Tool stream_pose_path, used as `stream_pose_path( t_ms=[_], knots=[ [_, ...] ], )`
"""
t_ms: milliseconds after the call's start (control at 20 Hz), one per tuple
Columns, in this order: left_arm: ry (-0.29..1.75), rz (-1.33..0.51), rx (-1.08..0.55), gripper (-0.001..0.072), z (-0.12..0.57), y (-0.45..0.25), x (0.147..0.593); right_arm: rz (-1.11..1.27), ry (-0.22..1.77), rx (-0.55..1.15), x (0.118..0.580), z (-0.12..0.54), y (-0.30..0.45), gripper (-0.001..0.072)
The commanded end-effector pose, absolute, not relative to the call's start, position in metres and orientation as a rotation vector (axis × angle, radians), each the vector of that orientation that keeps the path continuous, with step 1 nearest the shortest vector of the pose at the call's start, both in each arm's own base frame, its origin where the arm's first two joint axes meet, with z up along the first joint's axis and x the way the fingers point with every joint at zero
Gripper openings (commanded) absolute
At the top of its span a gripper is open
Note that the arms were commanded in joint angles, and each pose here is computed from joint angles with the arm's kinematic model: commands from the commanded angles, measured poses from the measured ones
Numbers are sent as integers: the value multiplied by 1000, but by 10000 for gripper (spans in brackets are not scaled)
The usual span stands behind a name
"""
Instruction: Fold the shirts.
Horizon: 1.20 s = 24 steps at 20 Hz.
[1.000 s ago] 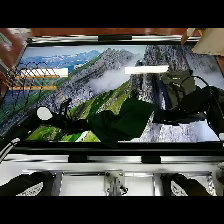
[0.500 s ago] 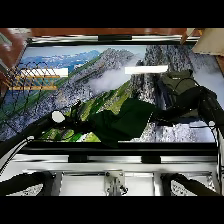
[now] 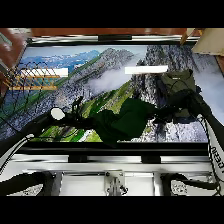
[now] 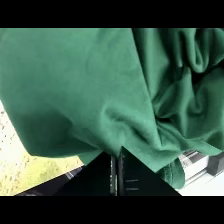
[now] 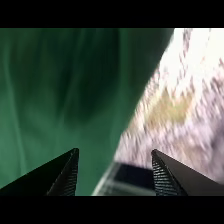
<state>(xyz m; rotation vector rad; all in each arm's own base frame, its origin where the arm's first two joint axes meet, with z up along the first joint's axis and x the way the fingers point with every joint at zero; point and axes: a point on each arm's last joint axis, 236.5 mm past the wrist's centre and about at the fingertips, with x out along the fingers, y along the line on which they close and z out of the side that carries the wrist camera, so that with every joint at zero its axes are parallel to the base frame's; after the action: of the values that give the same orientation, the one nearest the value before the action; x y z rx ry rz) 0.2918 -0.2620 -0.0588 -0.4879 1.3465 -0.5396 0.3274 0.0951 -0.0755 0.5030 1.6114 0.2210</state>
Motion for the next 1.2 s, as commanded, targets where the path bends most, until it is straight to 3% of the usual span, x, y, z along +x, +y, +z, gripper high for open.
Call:
stream_pose_path(
  t_ms=[0, 150, 200, 250, 300, 450, 550, 750, 950, 1150],
  knots=[
    [1330, -556, -460, 33, -54, -261, 292, 197, 1577, 598, 348, -97, 104, 580],
    [1295, -565, -400, 33, -47, -254, 294, 186, 1523, 659, 365, -104, 109, 572],
    [1275, -567, -367, 33, -43, -251, 296, 180, 1504, 663, 369, -104, 109, 445],
    [1243, -565, -343, 32, -38, -247, 301, 179, 1495, 667, 372, -103, 109, 203],
    [1200, -565, -319, 32, -30, -244, 306, 185, 1493, 669, 372, -101, 110, 87],
    [1060, -590, -193, 31, 17, -235, 325, 319, 1402, 552, 380, -63, 113, 89],
    [911, -598, -91, 31, 79, -224, 344, 398, 1235, 455, 397, 0, 113, 89],
    [403, -526, 13, 31, 298, -179, 364, 423, 693, 204, 410, 210, 97, 89],
    [-35, -418, -36, 32, 487, -115, 294, 284, 98, 24, 328, 423, 63, 89],
    [-181, -362, -41, 32, 535, -84, 228, 254, -155, 22, 230, 501, 59, 89]
  ],
)
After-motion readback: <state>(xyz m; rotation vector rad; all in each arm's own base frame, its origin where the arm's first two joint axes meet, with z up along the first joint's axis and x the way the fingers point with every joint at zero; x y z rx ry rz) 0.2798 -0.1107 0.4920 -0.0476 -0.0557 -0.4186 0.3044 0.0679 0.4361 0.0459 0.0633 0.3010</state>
